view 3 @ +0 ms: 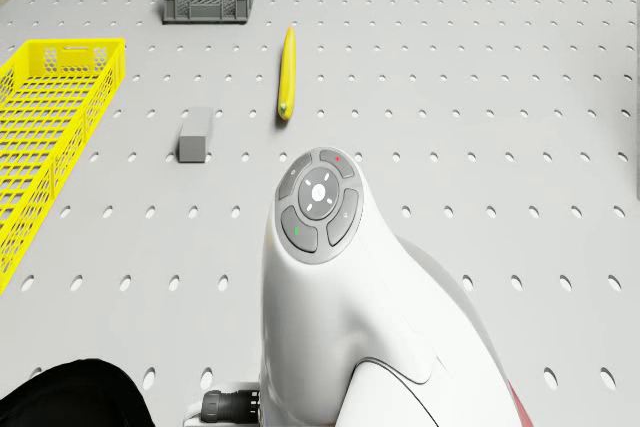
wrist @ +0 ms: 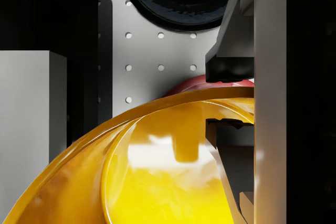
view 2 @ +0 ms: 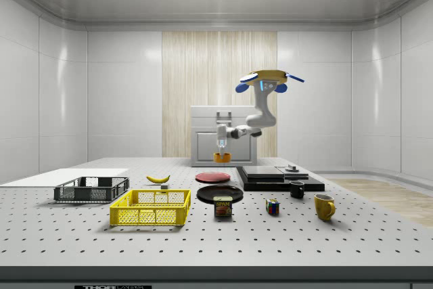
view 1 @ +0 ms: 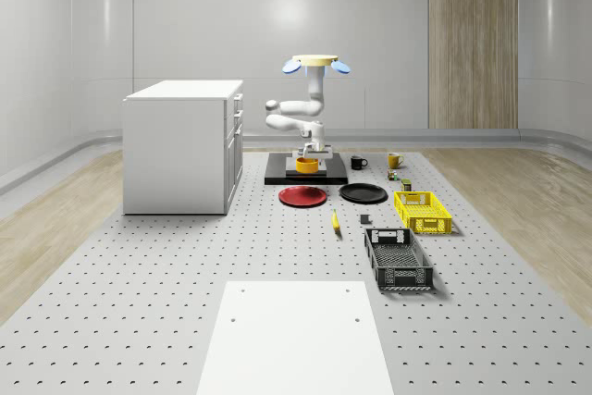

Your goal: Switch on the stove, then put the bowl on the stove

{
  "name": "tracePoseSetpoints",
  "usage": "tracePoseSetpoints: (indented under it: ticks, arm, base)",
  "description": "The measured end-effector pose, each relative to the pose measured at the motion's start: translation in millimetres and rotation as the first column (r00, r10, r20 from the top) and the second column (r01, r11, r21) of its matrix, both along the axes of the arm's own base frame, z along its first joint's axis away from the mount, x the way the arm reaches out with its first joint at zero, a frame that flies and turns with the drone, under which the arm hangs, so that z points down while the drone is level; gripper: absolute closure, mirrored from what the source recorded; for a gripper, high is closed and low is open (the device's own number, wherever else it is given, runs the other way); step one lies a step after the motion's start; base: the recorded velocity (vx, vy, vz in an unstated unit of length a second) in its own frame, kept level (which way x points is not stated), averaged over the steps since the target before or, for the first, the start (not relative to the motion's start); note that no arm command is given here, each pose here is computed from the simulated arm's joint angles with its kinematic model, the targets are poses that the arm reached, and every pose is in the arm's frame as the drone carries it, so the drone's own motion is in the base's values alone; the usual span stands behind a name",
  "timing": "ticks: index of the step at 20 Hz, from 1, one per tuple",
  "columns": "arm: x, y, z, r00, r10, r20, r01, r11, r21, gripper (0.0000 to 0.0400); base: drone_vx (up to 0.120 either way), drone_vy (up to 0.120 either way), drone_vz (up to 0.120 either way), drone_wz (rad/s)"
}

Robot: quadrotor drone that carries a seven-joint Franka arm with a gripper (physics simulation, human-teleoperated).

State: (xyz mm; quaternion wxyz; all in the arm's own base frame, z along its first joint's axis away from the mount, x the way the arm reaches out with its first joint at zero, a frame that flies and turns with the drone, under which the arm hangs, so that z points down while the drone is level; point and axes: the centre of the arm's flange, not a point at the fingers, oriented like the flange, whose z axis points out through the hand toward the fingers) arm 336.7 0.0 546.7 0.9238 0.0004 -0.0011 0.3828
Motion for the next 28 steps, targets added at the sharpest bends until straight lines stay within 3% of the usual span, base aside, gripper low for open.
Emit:
tracePoseSetpoints:
  ticks: [28]
  arm:
    - [0.0, 0.0, 0.0, 1.000, 0.000, 0.0000, 0.000, 1.000, 0.000, 0.0300]
  base:
    - [-0.120, -0.007, 0.000, 0.000]
